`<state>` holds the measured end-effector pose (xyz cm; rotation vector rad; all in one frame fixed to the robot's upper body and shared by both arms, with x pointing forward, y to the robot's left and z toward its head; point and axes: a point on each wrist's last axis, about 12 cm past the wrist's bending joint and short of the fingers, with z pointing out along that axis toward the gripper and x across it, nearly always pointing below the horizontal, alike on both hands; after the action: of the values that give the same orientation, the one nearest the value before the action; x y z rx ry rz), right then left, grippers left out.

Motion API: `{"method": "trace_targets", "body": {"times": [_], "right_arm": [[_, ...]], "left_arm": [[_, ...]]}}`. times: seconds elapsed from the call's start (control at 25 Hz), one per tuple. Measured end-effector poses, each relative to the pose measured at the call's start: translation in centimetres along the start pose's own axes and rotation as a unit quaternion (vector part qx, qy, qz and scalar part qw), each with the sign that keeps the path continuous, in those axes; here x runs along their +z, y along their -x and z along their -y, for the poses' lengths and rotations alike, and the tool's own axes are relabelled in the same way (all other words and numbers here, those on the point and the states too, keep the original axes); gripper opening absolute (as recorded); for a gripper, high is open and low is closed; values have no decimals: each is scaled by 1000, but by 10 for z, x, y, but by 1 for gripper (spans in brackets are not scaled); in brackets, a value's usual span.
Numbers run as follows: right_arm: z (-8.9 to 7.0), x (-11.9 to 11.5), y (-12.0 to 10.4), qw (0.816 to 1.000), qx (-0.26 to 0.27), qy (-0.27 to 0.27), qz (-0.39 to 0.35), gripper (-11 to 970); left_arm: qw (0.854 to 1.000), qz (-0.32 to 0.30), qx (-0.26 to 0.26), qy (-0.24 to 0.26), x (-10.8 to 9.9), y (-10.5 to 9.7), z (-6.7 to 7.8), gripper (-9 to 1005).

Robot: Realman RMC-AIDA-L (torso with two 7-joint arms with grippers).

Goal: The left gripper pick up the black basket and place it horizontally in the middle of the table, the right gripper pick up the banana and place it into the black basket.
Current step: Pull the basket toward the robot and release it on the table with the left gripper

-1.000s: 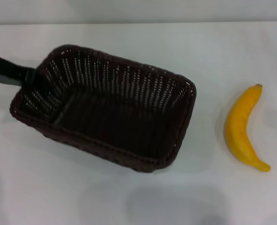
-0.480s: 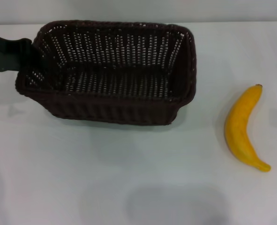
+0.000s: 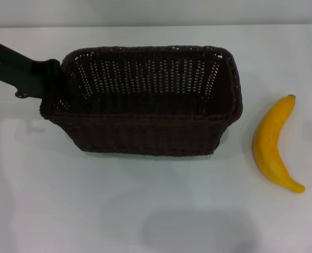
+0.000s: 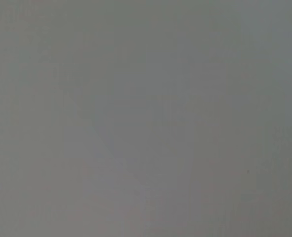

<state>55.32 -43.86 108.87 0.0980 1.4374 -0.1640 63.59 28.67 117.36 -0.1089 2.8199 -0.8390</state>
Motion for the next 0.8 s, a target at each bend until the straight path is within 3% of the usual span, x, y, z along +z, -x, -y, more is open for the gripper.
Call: {"method": "trace_targets", "body": {"times": [0.68, 0.8], "right_arm": [[1, 3, 0, 1000, -9, 0, -6, 859], [-1, 5, 1, 1000, -9, 1, -6, 859]], "left_arm": [[1000, 15, -23, 9, 9, -6, -17, 145], [999, 19, -29, 5, 8, -6, -19, 209]]}}
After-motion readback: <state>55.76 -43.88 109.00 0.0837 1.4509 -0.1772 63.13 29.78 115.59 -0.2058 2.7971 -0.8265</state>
